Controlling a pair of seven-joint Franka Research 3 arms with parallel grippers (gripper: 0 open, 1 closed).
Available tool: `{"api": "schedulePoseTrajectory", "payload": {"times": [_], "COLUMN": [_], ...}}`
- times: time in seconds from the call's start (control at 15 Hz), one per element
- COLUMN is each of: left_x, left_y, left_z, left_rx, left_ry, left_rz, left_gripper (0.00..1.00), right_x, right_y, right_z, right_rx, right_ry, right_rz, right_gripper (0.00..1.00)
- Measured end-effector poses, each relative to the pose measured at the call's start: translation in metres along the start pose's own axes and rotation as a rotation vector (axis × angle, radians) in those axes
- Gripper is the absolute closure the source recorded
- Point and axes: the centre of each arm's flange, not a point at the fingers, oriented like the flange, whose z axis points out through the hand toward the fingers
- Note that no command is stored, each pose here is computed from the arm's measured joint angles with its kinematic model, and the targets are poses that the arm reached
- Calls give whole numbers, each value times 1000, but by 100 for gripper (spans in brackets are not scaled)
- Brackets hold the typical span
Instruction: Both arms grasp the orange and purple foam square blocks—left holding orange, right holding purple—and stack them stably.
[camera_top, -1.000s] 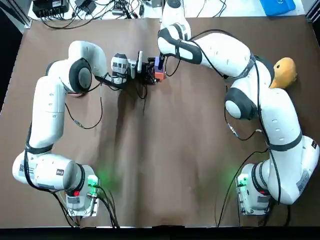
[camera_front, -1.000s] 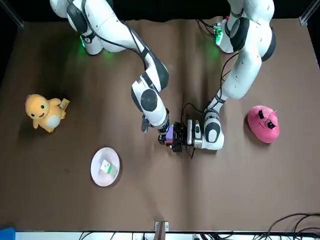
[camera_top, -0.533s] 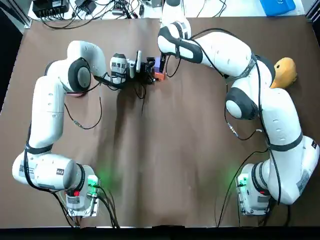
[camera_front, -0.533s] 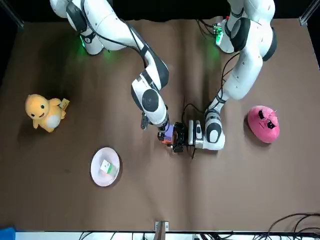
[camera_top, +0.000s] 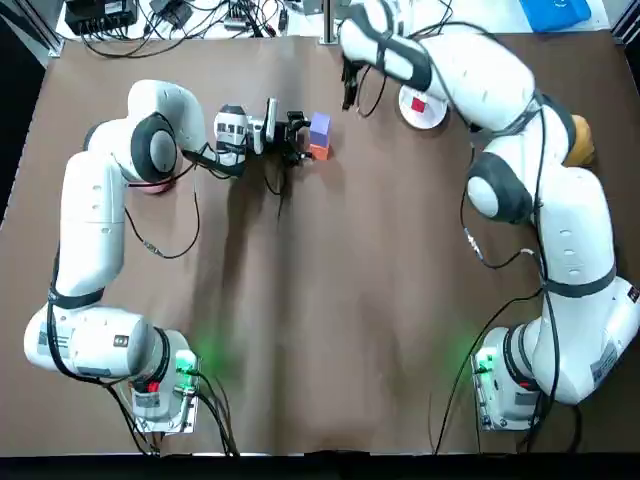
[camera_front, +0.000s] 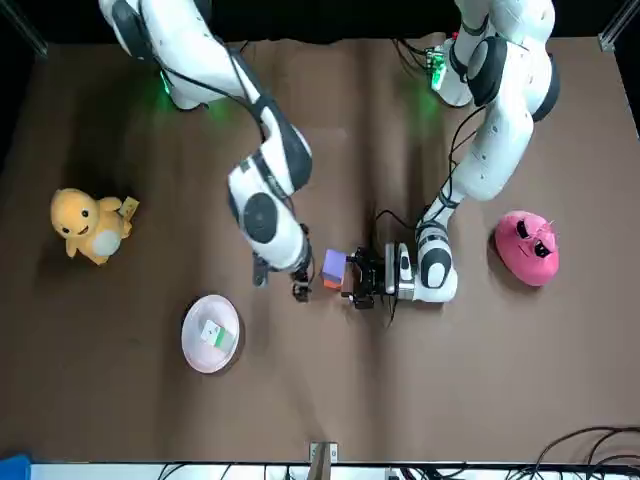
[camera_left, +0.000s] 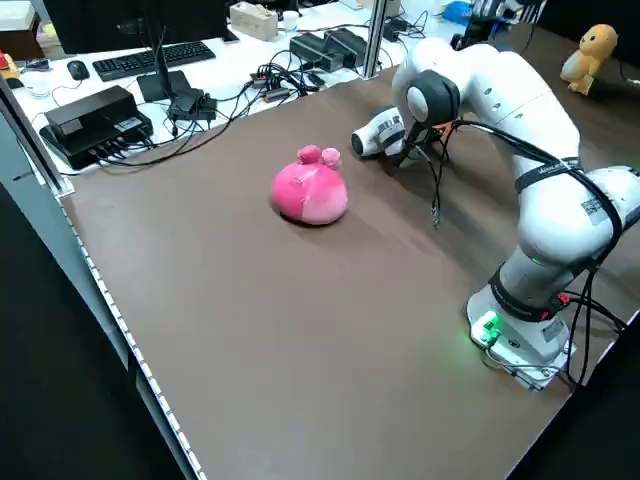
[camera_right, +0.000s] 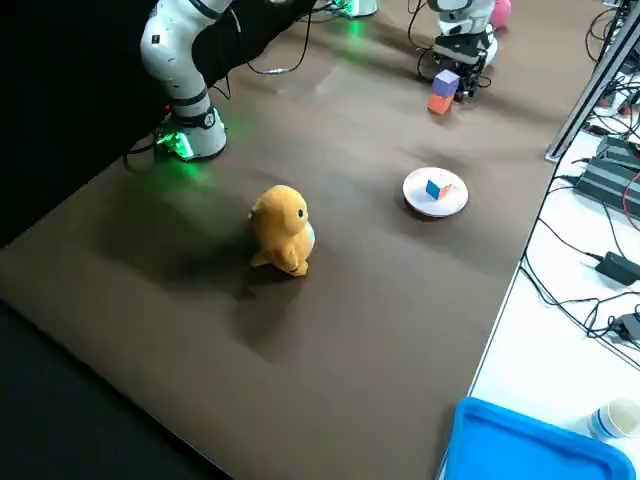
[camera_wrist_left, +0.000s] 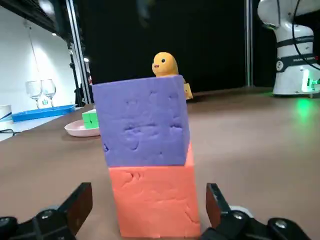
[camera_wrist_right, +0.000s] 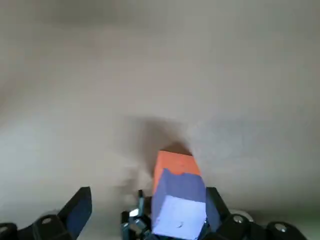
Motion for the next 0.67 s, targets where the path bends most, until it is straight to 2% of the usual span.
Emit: {"api": "schedulePoseTrajectory", "payload": {"times": [0.33, 0.53, 0.67], "left_x": [-1, 14, 30], "left_y": [-10, -25, -36], "left_z": [-32, -60, -76], "left_rx": [1, 0, -29], "left_ry": [-30, -59, -92], "left_rz": [24, 66, 71], "left_gripper": [0, 0, 0], "right_x": [58, 108, 124], "right_y": [-16, -18, -13], "right_z": [-101, -159, -186], "right_rx": [17, 4, 1], "right_ry": [-12, -12, -10], "right_rz": [-252, -415, -559], "right_gripper": [0, 0, 0]}}
